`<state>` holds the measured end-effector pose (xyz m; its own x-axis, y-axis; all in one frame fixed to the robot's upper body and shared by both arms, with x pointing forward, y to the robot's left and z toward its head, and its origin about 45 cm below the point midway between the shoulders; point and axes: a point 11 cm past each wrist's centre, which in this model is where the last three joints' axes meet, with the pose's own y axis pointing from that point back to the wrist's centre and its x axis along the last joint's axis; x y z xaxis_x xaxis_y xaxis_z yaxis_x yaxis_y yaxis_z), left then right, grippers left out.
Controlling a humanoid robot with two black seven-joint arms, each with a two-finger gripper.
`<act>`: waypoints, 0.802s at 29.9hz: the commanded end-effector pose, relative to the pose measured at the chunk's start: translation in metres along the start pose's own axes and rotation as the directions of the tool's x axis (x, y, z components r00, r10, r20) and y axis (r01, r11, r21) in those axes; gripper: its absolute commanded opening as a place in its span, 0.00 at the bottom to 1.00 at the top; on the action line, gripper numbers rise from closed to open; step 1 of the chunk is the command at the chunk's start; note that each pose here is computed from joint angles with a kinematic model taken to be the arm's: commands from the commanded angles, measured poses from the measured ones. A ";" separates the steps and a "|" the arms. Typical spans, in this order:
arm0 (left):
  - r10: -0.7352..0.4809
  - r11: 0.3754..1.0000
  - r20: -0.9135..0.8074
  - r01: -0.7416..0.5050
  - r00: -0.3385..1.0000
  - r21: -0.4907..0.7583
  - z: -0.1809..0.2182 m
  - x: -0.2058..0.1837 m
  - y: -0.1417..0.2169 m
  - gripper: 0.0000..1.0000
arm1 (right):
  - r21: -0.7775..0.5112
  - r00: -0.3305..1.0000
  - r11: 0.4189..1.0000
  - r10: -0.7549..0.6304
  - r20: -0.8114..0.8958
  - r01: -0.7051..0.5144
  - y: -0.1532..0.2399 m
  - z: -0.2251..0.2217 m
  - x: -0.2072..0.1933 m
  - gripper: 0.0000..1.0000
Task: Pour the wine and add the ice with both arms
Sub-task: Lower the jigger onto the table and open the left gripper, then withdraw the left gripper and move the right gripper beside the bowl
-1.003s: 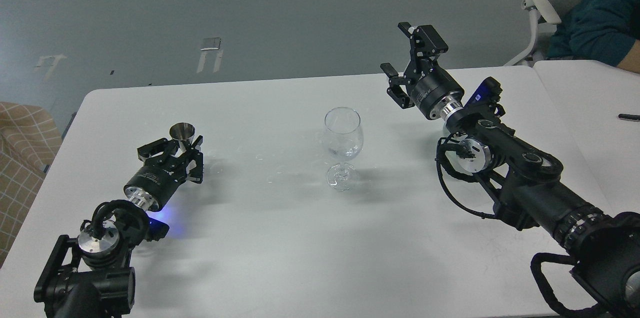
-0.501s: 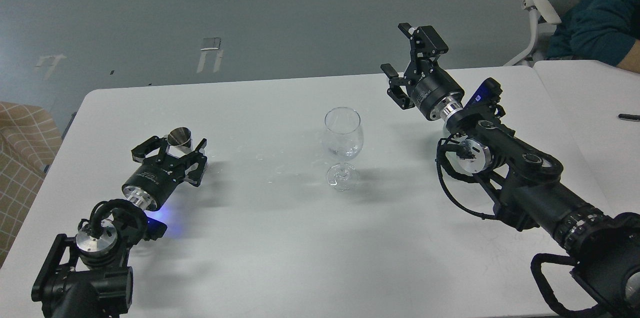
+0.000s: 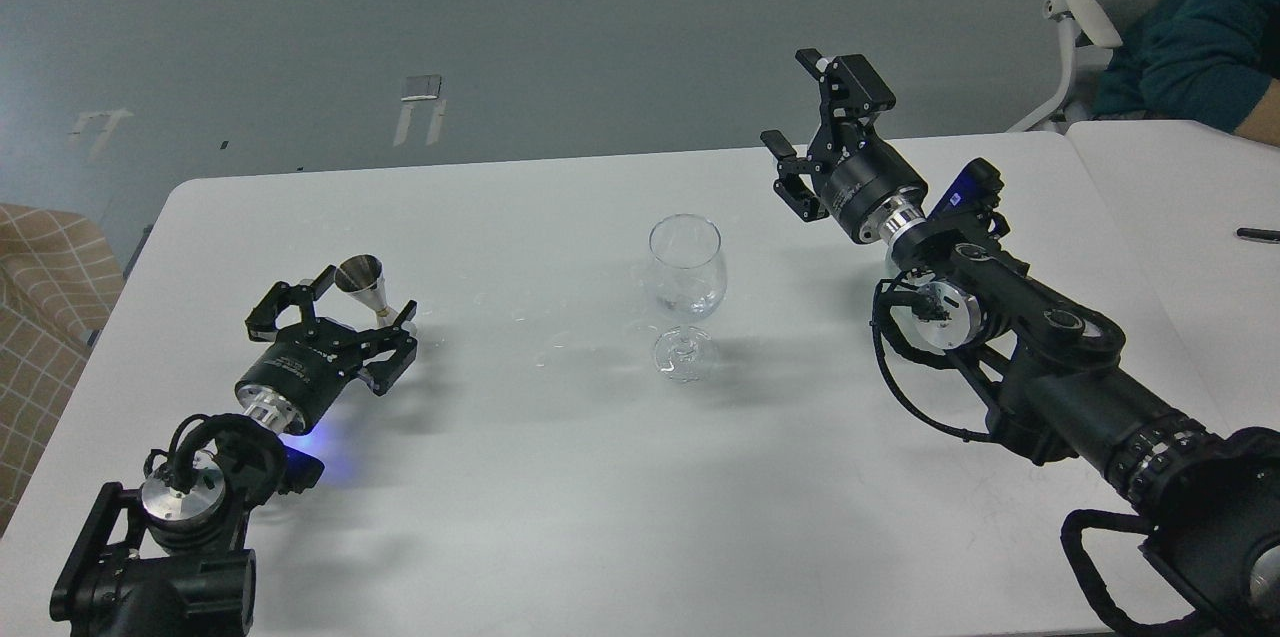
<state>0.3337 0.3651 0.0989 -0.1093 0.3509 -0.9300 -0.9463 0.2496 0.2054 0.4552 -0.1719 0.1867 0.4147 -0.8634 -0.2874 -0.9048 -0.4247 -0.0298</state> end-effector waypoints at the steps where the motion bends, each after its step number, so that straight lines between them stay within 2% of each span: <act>1: -0.010 1.000 0.028 0.010 1.000 -0.002 0.001 0.001 0.013 0.97 | -0.002 1.000 1.000 0.002 0.002 -0.002 0.001 0.001 0.001 1.00; 8: 0.010 1.000 0.092 -0.009 0.996 -0.013 0.019 0.009 0.038 0.97 | -0.003 1.000 1.000 0.010 -0.007 -0.010 0.004 -0.001 0.007 1.00; 14: 0.051 0.998 0.172 -0.046 0.984 -0.034 0.050 0.018 0.066 0.97 | 0.010 0.998 1.000 0.023 -0.058 -0.023 0.013 -0.022 0.030 1.00; 22: 0.105 0.994 0.291 -0.094 0.951 -0.054 0.095 0.010 0.082 0.97 | 0.030 0.980 0.999 0.035 -0.194 -0.030 0.032 -0.075 0.070 1.00; 24: 0.095 0.995 0.365 -0.080 0.926 -0.055 0.113 -0.009 0.072 0.97 | 0.031 0.964 0.999 0.025 -0.266 -0.018 0.041 -0.097 0.080 1.00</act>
<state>0.2853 0.4724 0.1348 -0.1123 0.6169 -0.7790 -0.9477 0.1691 0.2706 0.4616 -0.2621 0.2333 0.3953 -0.9120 -0.1091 -0.9185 -0.3923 -0.0483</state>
